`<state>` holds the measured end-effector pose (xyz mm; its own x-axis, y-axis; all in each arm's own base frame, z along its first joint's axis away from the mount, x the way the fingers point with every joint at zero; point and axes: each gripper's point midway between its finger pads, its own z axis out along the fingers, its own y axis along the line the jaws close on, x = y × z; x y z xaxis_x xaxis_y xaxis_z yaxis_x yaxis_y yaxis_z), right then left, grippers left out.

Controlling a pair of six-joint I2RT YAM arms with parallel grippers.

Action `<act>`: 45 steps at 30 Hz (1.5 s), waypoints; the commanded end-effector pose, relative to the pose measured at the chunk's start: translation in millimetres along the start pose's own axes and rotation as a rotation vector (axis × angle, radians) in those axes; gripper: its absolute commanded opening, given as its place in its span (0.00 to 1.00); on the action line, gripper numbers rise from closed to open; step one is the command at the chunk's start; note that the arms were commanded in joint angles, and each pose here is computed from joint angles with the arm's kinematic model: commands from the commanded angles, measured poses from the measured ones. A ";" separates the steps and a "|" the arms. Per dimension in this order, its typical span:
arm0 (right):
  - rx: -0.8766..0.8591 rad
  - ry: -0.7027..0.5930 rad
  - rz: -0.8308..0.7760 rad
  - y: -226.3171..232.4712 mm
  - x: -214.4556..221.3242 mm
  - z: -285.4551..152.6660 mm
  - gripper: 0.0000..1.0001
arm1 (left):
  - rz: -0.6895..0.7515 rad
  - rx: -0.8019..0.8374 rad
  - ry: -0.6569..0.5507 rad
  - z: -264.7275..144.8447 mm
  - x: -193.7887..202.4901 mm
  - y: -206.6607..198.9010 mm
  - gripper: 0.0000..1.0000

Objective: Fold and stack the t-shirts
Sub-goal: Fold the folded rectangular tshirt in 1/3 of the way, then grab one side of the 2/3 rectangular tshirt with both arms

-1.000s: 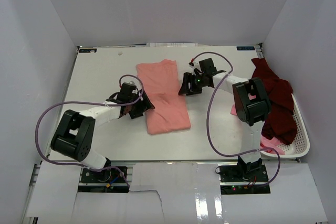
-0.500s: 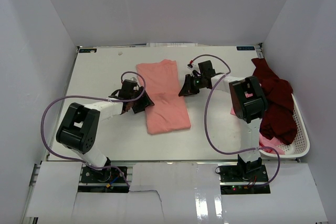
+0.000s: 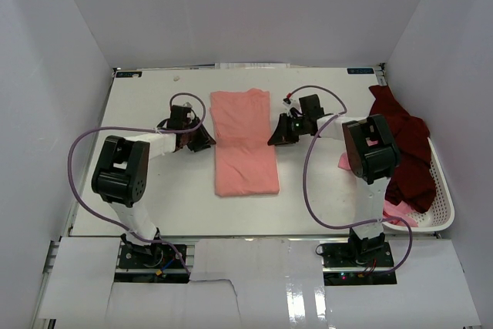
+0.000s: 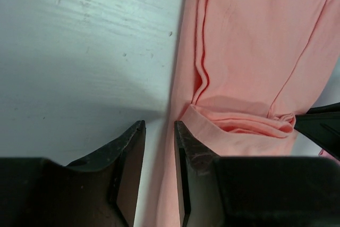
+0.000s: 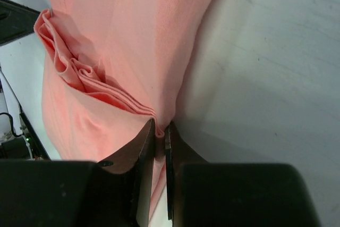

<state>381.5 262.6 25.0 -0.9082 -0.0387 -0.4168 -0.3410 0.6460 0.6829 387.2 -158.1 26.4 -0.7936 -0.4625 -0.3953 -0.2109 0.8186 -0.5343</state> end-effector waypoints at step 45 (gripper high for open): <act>0.073 0.139 0.128 44.3 155.8 -72.4 0.74 | -0.182 0.110 0.167 -91.5 106.4 36.8 0.58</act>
<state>222.3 229.1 38.4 -0.9553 -0.0649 -0.2885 -0.2490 0.7028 0.6663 247.1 -141.1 30.5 -0.8320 -0.5302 -0.1633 -0.3170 0.6959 -0.6444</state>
